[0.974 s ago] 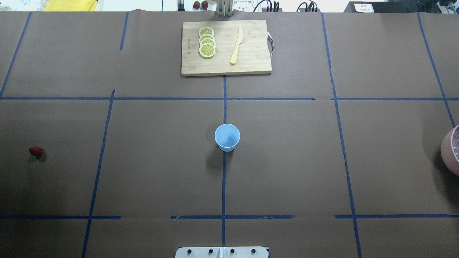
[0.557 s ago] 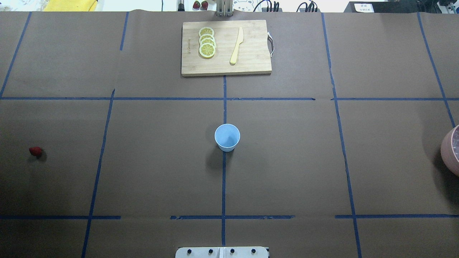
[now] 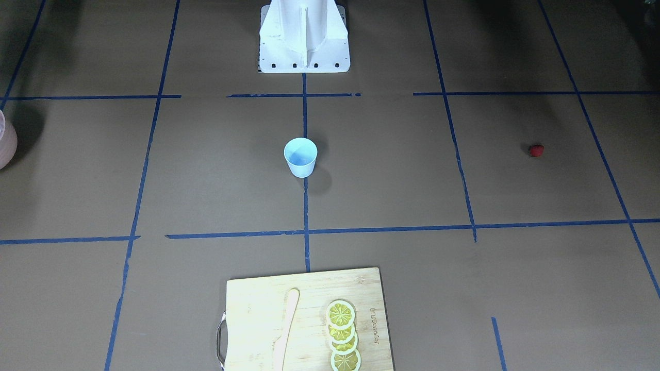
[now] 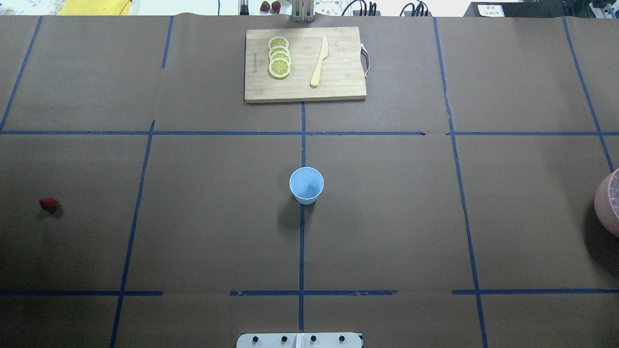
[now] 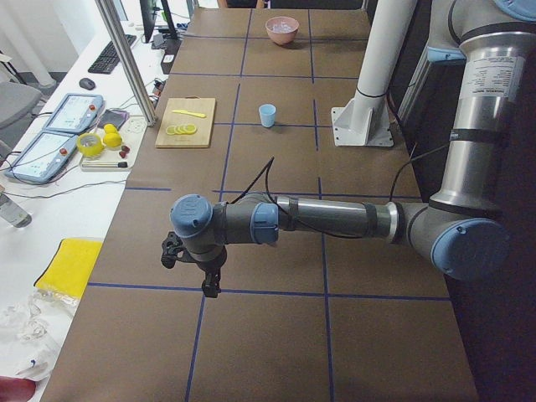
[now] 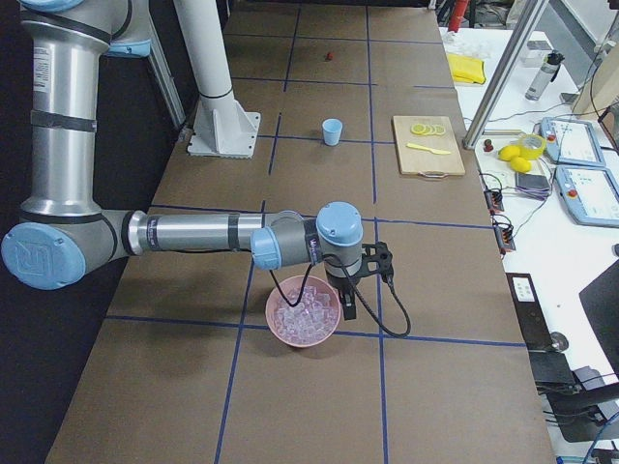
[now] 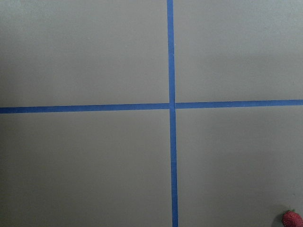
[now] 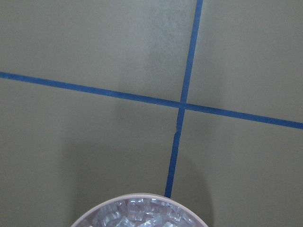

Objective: Put ice and strawberries in cup

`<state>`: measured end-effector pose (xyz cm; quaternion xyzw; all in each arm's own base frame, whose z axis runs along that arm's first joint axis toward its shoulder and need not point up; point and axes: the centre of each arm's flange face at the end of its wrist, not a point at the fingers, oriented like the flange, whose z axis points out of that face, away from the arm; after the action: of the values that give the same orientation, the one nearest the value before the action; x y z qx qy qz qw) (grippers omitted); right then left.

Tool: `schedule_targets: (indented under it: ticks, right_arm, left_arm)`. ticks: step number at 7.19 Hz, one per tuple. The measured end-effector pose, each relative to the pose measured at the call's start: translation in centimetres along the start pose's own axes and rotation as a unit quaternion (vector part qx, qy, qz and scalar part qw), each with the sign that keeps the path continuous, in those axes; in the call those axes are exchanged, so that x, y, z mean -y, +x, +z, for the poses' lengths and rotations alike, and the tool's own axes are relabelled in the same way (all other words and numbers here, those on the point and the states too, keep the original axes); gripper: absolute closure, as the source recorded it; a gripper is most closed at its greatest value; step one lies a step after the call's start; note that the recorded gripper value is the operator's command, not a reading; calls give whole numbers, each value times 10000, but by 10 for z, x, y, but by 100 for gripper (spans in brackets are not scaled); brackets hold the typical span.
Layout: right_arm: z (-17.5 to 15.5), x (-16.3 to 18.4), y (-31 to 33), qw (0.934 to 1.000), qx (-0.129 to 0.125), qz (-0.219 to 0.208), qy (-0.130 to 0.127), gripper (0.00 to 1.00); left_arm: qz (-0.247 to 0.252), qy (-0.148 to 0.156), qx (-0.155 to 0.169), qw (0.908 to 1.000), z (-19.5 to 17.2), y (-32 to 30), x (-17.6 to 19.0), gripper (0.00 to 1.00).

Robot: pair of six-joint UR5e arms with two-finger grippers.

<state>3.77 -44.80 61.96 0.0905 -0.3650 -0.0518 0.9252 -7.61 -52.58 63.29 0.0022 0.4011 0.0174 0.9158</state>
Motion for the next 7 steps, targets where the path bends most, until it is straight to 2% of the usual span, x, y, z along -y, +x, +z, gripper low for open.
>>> schedule_targets:
  ticks: [2,4,7]
  right_arm:
    - [18,-33,-1,9999,56,-130,18,8]
    - [45,-40,-20,9996,117,-98,-249,15]
    - [70,-49,-17,9986,106,-12,-512,17]
  left_arm:
    - [5,5,0,10000,0,0,0,0]
    - [8,7,-2,10000,0,0,0,0]
    - [16,14,0,10000,-1,1,1,0]
